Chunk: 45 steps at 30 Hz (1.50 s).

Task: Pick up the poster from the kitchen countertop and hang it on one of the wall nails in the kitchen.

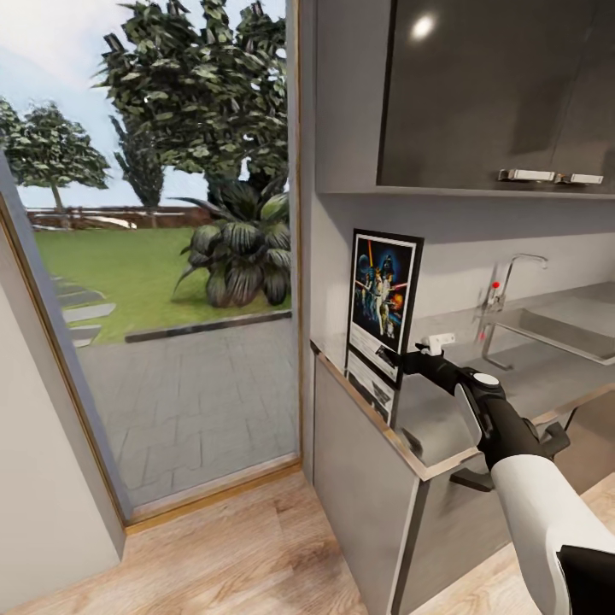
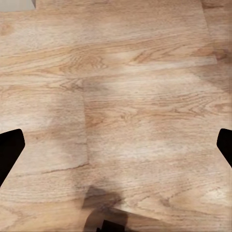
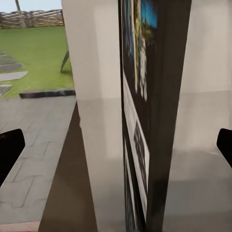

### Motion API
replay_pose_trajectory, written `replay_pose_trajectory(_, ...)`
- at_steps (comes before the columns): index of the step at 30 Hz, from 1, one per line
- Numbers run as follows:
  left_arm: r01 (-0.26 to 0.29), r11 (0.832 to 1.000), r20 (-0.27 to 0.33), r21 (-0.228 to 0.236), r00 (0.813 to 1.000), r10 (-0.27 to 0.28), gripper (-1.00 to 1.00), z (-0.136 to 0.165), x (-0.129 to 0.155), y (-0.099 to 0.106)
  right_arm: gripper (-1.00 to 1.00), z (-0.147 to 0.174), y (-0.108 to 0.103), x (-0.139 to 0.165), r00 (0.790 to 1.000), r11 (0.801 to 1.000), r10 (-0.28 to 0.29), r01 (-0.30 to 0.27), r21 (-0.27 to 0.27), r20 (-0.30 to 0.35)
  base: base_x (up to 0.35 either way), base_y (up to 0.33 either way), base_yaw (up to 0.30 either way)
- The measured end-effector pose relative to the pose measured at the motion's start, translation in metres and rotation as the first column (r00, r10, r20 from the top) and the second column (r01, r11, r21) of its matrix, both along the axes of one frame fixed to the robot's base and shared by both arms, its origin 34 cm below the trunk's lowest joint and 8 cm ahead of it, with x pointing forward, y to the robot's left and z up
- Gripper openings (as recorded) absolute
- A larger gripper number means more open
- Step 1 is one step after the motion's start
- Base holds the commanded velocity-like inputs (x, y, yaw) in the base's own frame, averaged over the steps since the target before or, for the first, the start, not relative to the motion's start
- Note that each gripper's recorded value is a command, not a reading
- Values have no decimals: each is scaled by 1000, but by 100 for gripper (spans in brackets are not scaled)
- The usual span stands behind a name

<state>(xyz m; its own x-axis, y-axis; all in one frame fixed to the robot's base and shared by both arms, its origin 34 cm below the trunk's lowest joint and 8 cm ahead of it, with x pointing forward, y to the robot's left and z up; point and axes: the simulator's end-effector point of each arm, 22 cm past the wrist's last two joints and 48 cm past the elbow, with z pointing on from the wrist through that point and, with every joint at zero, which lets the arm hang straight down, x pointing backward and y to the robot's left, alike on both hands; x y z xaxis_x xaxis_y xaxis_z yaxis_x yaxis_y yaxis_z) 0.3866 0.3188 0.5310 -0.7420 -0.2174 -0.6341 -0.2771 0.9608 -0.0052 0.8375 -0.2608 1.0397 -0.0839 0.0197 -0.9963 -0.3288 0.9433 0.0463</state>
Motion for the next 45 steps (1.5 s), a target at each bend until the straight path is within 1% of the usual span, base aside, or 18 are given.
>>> replay_pose_trajectory(45,0,1000,0,1,1000,0,100,0,0,0,100,4,0,0,1000,1000,0,0,2,18,12,-5,0)
